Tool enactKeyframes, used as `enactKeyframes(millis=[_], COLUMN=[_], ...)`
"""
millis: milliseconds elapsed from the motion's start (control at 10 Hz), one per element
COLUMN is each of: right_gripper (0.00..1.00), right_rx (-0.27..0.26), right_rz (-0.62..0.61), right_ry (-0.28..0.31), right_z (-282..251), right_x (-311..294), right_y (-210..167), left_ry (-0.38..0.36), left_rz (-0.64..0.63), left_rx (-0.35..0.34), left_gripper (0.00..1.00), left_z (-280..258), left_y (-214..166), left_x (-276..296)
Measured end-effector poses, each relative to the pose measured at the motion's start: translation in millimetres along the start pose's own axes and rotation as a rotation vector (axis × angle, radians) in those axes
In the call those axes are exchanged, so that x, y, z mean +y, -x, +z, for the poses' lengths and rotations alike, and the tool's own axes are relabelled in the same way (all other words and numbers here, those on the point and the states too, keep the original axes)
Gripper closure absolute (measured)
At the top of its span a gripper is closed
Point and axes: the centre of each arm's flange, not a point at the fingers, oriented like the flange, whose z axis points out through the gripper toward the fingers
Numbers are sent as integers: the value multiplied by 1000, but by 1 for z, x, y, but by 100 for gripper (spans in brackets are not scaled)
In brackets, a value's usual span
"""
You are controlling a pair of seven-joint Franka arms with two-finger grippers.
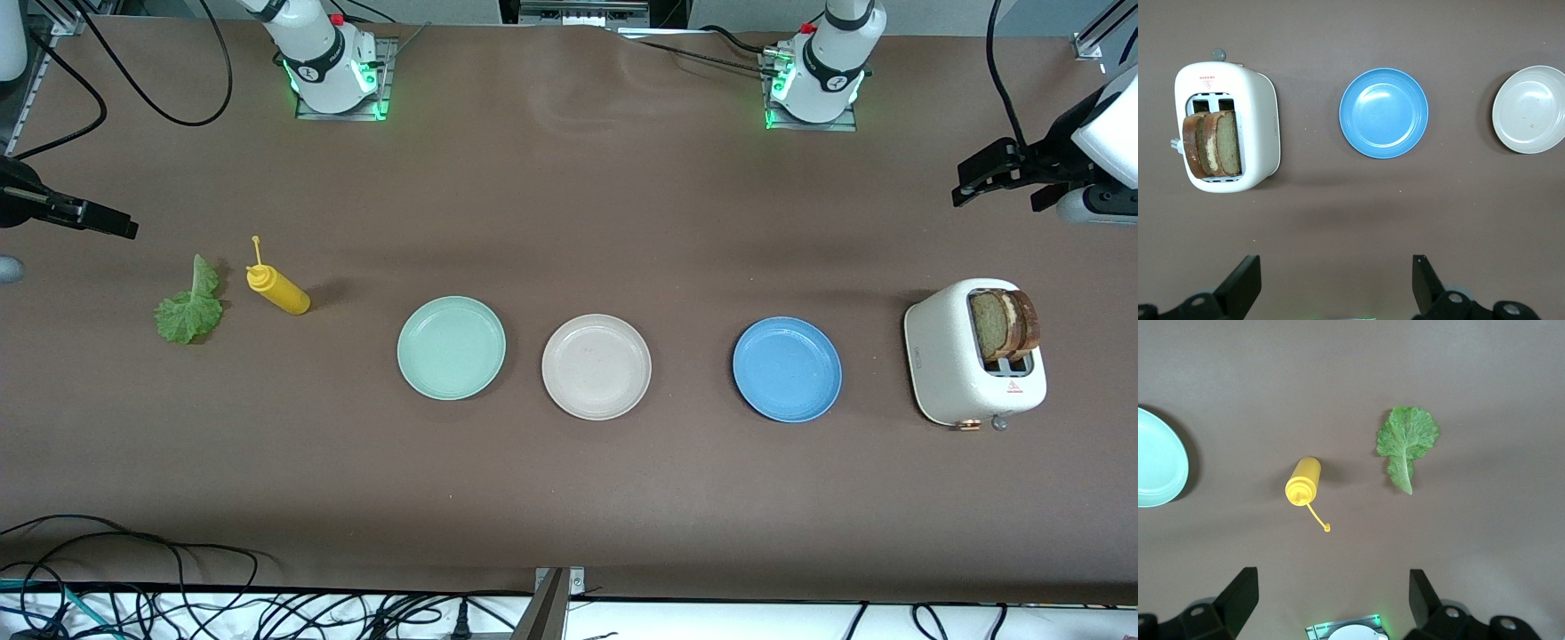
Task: Make sandwich on beige plate with both arms
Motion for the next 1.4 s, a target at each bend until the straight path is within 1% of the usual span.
enactKeyframes(millis=[1400], right_gripper=[0], right_rx=[-1], right_rz=[8], right_ry=[-2], right_z=[0], right_x=[5], right_y=[-1], left_ry=[1], left_rz=[-14], left_rx=[1], left_gripper=[0], left_z=[0], left_y=[0], left_x=[-8])
